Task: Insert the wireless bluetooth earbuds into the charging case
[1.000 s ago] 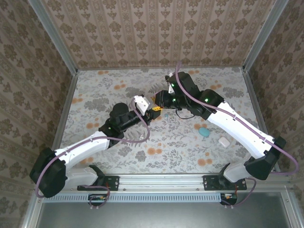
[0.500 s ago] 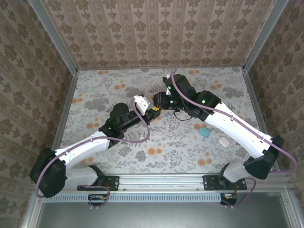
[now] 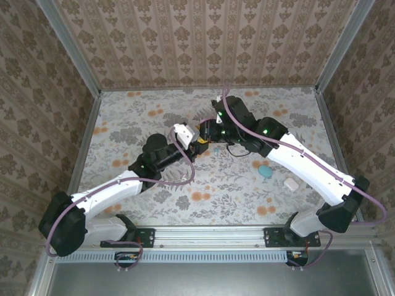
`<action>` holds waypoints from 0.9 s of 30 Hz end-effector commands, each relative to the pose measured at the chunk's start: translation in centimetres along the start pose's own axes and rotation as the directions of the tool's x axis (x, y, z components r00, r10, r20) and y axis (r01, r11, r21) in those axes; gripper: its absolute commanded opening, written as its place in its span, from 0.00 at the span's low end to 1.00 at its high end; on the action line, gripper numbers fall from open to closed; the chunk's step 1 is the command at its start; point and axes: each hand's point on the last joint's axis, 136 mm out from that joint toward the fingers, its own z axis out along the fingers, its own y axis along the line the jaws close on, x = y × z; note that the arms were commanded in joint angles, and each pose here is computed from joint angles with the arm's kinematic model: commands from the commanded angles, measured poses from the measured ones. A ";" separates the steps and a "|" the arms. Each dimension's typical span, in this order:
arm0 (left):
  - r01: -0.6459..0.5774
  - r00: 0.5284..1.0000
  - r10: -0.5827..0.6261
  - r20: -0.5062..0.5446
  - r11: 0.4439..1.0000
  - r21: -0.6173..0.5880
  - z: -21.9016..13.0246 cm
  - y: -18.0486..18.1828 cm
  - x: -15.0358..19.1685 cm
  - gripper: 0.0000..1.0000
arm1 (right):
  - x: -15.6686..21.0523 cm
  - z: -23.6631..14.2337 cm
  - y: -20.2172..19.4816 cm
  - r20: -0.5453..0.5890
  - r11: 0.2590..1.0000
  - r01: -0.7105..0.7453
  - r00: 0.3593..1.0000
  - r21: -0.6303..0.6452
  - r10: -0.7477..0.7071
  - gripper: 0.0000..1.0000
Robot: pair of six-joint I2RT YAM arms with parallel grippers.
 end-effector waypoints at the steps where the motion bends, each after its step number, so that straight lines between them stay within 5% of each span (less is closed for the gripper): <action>1: 0.000 0.995 0.002 0.102 1.000 -0.020 -0.1 0.2 -3.2 0.31 | 0.2 -0.9 -0.7 -0.012 0.998 0.029 1.000 0.051 -0.028 0.29; 27: 0.006 0.994 -0.006 0.108 1.000 -0.007 -0.1 0.1 -3.4 0.31 | -0.3 -2.5 1.3 0.019 0.996 0.041 0.999 -0.073 -0.040 0.28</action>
